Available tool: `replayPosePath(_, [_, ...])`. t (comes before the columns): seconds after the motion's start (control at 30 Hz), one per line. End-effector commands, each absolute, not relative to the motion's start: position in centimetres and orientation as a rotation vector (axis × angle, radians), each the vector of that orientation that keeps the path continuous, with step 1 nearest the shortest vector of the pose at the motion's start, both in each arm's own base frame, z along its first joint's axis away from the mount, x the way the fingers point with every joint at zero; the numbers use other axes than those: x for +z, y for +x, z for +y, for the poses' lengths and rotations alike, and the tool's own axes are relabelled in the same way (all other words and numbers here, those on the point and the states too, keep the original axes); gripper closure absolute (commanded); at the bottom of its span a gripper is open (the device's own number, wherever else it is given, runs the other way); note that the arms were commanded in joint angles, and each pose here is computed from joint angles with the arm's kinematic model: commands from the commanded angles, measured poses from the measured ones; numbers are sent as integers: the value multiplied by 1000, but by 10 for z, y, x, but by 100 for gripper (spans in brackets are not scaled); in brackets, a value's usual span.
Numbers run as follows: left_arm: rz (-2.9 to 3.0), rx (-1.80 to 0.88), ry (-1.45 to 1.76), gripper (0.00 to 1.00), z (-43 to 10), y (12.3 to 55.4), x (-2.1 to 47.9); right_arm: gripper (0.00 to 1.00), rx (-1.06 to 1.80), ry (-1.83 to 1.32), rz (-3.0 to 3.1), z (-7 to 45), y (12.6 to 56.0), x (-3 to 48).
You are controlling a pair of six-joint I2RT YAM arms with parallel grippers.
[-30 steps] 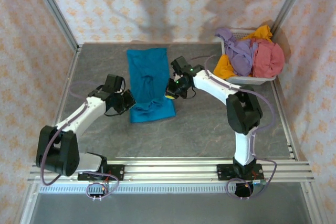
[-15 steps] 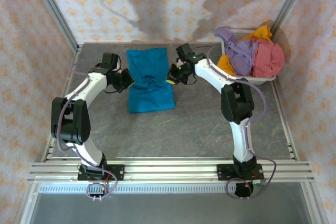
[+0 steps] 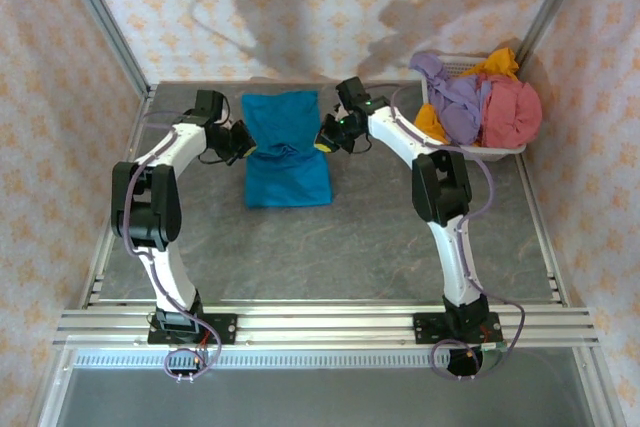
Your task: Fold and stack the t-shirts
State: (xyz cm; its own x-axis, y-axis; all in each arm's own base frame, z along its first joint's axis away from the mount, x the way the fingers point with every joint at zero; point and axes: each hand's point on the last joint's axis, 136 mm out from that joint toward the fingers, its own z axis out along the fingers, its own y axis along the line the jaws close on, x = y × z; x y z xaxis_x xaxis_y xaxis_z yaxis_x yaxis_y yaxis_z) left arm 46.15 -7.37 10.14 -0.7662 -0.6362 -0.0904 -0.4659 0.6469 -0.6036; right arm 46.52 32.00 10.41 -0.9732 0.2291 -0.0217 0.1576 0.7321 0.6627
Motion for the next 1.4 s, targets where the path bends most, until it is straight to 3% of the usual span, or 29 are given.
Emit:
replayPosePath(0.0, [2555, -834, -915, 100, -69, 475, 99, 100, 1124, 335, 2816, 323, 476, 109])
replayPosePath(0.2, [2539, -797, -1002, 100, -52, 485, 87, 100, 1128, 352, 2821, 319, 488, 108])
replayPosePath(0.23, [2528, -809, -1009, 100, -51, 488, 88, 95, 1127, 356, 2818, 317, 490, 109])
replayPosePath(0.33, [2506, -833, -1007, 88, -48, 495, 95, 67, 1131, 334, 2816, 313, 493, 119])
replayPosePath(0.47, [2478, -818, -1001, 70, -40, 496, 113, 55, 1062, 308, 2813, 298, 490, 134])
replayPosePath(0.57, [2468, -801, -1008, 64, -37, 490, 121, 54, 1064, 297, 2811, 295, 482, 141])
replayPosePath(1.0, [2492, -915, -996, 60, -88, 451, 97, 53, 1115, 312, 2804, 293, 447, 145])
replayPosePath(1.37, [2544, -1017, -944, 58, -152, 468, 64, 53, 1080, 310, 2799, 272, 427, 153])
